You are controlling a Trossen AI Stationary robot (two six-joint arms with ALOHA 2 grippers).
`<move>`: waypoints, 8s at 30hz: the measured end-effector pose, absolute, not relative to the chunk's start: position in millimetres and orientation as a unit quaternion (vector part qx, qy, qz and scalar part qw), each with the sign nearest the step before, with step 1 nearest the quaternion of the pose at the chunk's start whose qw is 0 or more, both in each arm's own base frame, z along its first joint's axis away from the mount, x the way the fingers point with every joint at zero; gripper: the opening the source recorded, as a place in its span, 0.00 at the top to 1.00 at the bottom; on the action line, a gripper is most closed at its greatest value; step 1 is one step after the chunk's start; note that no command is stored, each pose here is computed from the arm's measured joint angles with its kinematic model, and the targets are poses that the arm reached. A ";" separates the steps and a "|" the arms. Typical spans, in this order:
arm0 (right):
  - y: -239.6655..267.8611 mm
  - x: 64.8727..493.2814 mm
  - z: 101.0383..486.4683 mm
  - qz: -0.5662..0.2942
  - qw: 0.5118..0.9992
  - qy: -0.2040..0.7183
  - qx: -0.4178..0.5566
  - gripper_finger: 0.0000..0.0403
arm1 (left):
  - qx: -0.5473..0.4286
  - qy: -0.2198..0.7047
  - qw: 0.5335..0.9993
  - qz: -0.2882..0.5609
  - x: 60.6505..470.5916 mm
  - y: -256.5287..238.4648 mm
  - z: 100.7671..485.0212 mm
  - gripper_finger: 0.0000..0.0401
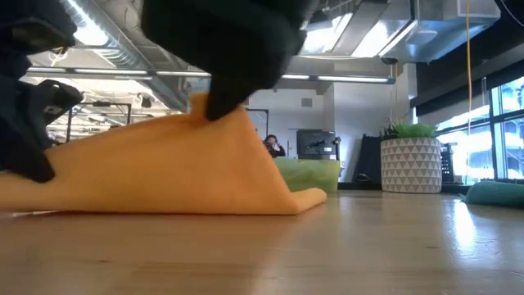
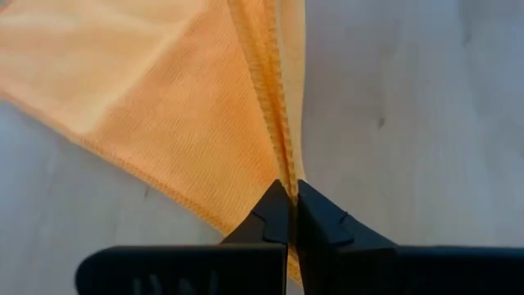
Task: Fold microfiber towels
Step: Fold the orange cloth, then put the orange folded cloth into the yellow bin
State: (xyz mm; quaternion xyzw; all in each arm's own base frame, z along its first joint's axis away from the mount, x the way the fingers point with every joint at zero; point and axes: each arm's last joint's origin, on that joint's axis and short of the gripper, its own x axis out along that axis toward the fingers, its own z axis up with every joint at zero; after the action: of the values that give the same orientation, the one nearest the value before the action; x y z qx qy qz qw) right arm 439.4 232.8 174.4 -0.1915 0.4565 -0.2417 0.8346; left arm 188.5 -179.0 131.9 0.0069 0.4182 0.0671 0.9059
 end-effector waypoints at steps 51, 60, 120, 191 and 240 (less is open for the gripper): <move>50.8 333.6 149.6 -0.230 0.854 0.466 -0.036 0.97 | 0.187 0.437 0.870 0.133 298.1 -17.2 172.5 0.98; 57.8 338.8 161.8 -0.245 0.852 0.446 -0.123 0.97 | 0.172 0.444 0.872 0.112 294.0 -27.2 167.7 0.99; -58.8 315.6 119.1 -0.312 0.858 0.407 0.033 0.64 | 0.156 0.390 0.902 0.097 294.1 -3.3 155.6 0.92; -24.0 427.6 261.6 -0.144 0.793 0.566 -0.170 0.98 | 0.218 0.356 0.905 0.083 187.5 -173.2 133.4 0.94; -158.7 393.0 325.9 -0.181 0.787 0.575 -0.131 0.97 | 0.190 0.108 0.966 0.139 270.5 86.5 241.5 0.58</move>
State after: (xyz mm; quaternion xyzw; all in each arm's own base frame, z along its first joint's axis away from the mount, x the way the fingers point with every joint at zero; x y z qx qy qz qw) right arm 393.0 -158.7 325.9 -0.1306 0.5754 -0.1807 0.7869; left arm 270.5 86.5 241.5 0.1898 0.1080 0.1388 0.9659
